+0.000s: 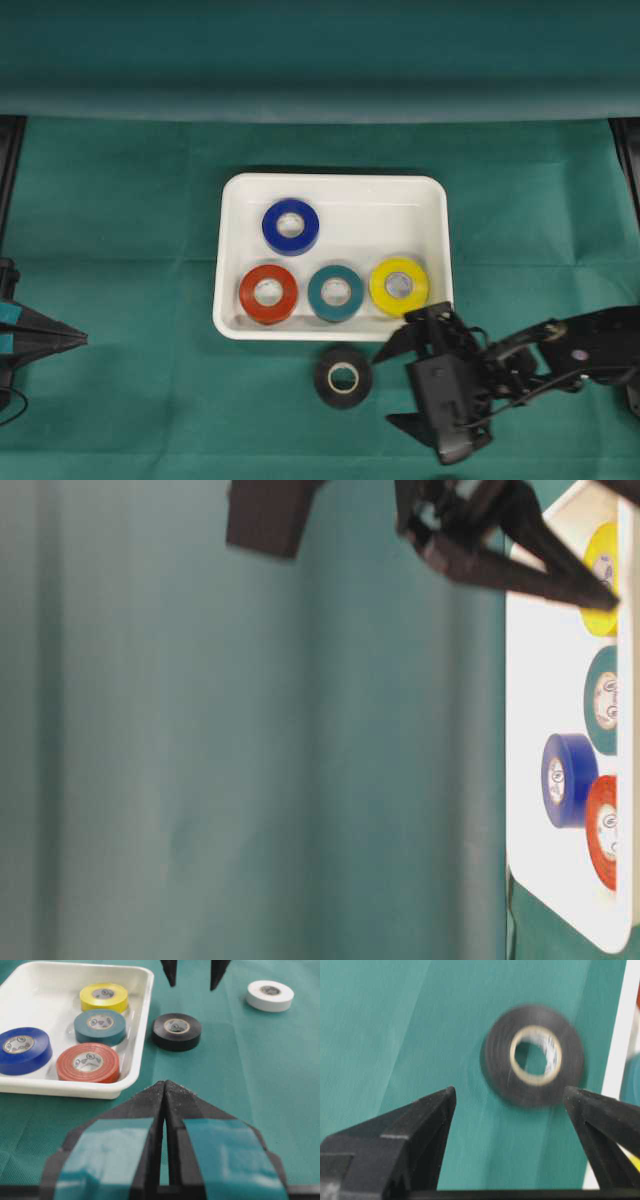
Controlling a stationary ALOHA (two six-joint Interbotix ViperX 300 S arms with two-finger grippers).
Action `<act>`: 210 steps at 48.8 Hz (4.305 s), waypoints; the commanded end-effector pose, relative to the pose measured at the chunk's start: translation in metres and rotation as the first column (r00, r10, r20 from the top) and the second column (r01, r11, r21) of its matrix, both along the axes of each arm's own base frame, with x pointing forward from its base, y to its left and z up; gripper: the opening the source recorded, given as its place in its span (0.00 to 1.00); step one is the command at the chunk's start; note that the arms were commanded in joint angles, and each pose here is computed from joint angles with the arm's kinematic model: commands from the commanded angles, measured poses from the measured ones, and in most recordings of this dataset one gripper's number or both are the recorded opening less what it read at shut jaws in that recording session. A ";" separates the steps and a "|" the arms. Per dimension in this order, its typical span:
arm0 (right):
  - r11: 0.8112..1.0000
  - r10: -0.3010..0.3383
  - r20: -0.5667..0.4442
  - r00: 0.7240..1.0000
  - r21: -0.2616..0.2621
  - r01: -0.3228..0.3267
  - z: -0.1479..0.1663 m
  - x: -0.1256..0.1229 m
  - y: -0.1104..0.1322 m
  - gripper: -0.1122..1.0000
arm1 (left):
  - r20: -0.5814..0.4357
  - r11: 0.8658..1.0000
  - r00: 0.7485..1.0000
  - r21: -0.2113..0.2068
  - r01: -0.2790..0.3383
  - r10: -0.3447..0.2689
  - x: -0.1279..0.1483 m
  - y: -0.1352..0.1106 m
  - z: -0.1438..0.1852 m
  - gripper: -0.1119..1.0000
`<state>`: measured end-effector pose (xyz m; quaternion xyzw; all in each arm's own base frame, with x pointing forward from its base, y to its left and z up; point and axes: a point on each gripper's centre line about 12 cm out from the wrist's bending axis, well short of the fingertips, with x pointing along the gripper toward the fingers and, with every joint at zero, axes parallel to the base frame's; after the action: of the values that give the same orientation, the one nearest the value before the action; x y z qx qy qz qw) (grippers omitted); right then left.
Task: Put the tape into the white case with the right arm.
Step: 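Move the right gripper to the black tape roll below the tray, then lower the right gripper into the black roll's hole and grip it, then lift the black tape roll into the tray above the yellow roll, release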
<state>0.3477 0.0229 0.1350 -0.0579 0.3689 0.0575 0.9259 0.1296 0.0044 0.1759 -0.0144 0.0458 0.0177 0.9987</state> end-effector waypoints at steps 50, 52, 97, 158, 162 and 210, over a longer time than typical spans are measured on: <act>1.000 0.024 -0.007 1.000 0.011 -0.024 -0.018 0.037 0.007 0.71 | 0.012 1.000 1.000 -0.003 -0.002 0.002 0.001 0.000 0.004 0.10; 1.000 0.024 -0.013 1.000 0.011 -0.024 -0.020 0.039 0.007 0.71 | 0.014 1.000 1.000 -0.003 -0.002 0.002 0.001 0.000 0.005 0.10; 1.000 -0.013 -0.059 0.998 0.018 0.014 -0.037 0.043 0.000 0.42 | 0.011 1.000 1.000 -0.003 -0.002 0.002 0.001 0.000 0.004 0.10; 0.999 -0.016 0.040 0.999 -0.037 0.018 0.027 0.042 0.012 0.12 | 0.011 1.000 1.000 -0.001 -0.002 0.002 0.001 0.000 0.004 0.10; 0.999 -0.018 0.038 0.999 -0.039 0.020 0.027 0.043 0.012 0.12 | 0.009 1.000 1.000 -0.003 -0.002 0.002 0.001 0.000 0.004 0.10; 0.914 -0.402 -0.018 0.916 -0.074 0.400 0.019 -0.008 -0.131 0.12 | 0.009 1.000 1.000 -0.003 -0.002 0.002 0.001 0.000 0.004 0.10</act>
<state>0.3428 -0.0989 0.1435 -0.0154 0.4059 -0.1337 0.9039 0.1294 0.0044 0.1753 -0.0152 0.0465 0.0178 0.9986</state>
